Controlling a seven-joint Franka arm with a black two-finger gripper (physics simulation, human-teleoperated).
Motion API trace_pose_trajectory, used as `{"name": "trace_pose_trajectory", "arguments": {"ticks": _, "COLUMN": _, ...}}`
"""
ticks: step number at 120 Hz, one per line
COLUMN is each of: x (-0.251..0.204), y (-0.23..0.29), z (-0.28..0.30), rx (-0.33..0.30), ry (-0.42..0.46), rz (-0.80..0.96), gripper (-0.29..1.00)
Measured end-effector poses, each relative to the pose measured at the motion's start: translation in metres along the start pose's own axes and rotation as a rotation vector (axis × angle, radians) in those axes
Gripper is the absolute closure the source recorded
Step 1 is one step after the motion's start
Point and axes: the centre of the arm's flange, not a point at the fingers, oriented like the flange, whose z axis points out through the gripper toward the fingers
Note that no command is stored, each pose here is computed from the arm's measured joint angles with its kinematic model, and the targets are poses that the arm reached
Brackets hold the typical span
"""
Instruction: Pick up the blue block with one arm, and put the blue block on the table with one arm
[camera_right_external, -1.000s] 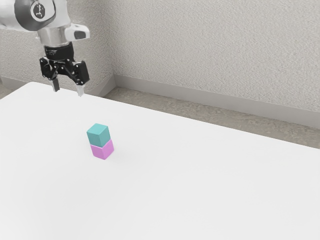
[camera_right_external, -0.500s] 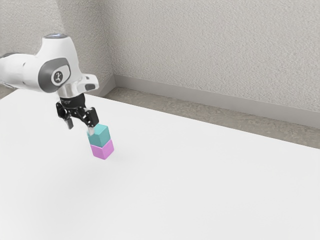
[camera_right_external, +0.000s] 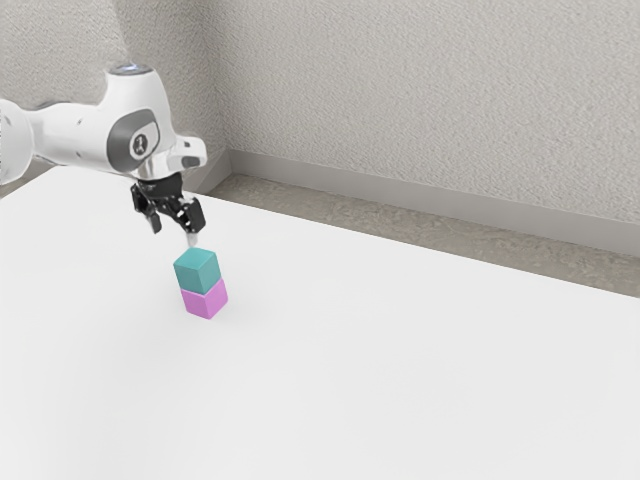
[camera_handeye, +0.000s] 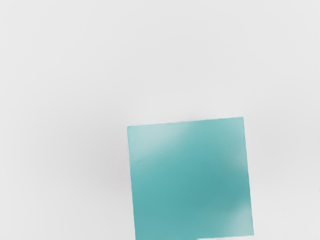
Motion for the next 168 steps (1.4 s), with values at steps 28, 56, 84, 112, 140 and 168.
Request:
{"name": "trace_pose_trajectory", "arguments": {"ticks": 28, "x": 0.005, "y": 0.005, "z": 0.021, "rx": -0.047, "ry": -0.02, "rz": 0.004, "gripper": 0.0}}
{"name": "trace_pose_trajectory", "arguments": {"ticks": 56, "x": 0.006, "y": 0.007, "z": 0.031, "rx": -0.073, "ry": -0.029, "rz": 0.003, "gripper": 0.0}}
{"name": "trace_pose_trajectory", "arguments": {"ticks": 84, "x": 0.012, "y": 0.007, "z": 0.05, "rx": -0.082, "ry": -0.05, "rz": 0.01, "gripper": 0.0}}
{"name": "trace_pose_trajectory", "arguments": {"ticks": 112, "x": 0.019, "y": 0.004, "z": 0.057, "rx": -0.081, "ry": -0.057, "rz": 0.017, "gripper": 0.0}}
{"name": "trace_pose_trajectory", "arguments": {"ticks": 140, "x": 0.024, "y": 0.004, "z": 0.069, "rx": -0.082, "ry": -0.071, "rz": 0.025, "gripper": 0.0}}
{"name": "trace_pose_trajectory", "arguments": {"ticks": 168, "x": 0.026, "y": 0.002, "z": 0.081, "rx": -0.082, "ry": -0.086, "rz": 0.03, "gripper": 0.0}}
